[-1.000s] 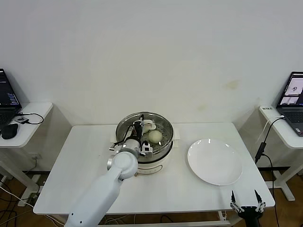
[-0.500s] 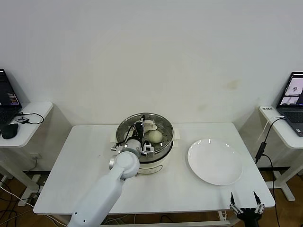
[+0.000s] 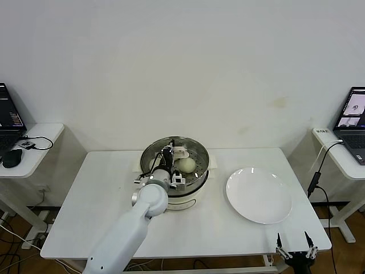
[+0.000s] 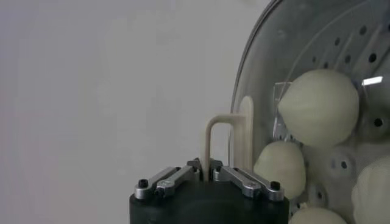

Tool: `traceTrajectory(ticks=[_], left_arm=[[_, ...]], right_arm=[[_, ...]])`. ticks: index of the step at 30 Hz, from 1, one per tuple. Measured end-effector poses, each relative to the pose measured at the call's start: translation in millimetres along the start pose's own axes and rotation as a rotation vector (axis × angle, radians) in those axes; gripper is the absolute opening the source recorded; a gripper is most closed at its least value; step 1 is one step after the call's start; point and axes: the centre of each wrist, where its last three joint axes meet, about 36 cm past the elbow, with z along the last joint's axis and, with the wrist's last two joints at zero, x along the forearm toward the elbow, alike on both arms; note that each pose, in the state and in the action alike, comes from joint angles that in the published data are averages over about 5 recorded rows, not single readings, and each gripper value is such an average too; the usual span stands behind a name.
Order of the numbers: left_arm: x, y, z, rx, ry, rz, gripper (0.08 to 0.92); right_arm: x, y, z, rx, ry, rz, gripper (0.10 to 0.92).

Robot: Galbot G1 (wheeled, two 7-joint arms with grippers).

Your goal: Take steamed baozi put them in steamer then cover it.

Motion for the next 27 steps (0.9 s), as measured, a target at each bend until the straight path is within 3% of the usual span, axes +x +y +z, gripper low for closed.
traceTrajectory(ticks=[10, 18, 27], left_arm=[[16, 6, 12, 0.023, 0.0, -0.02, 0.569], [56, 19, 26, 0.073, -0.02, -0.049, 0.788], [124, 28, 40, 0.223, -0.077, -0.046, 0.823]], right_arm=[[1, 6, 0, -0.001, -0.001, -0.013, 0.823], [2, 10, 1, -0.003, 0.003, -0.021, 0.823], [2, 11, 1, 0.0, 0.007, -0.027, 0.823]])
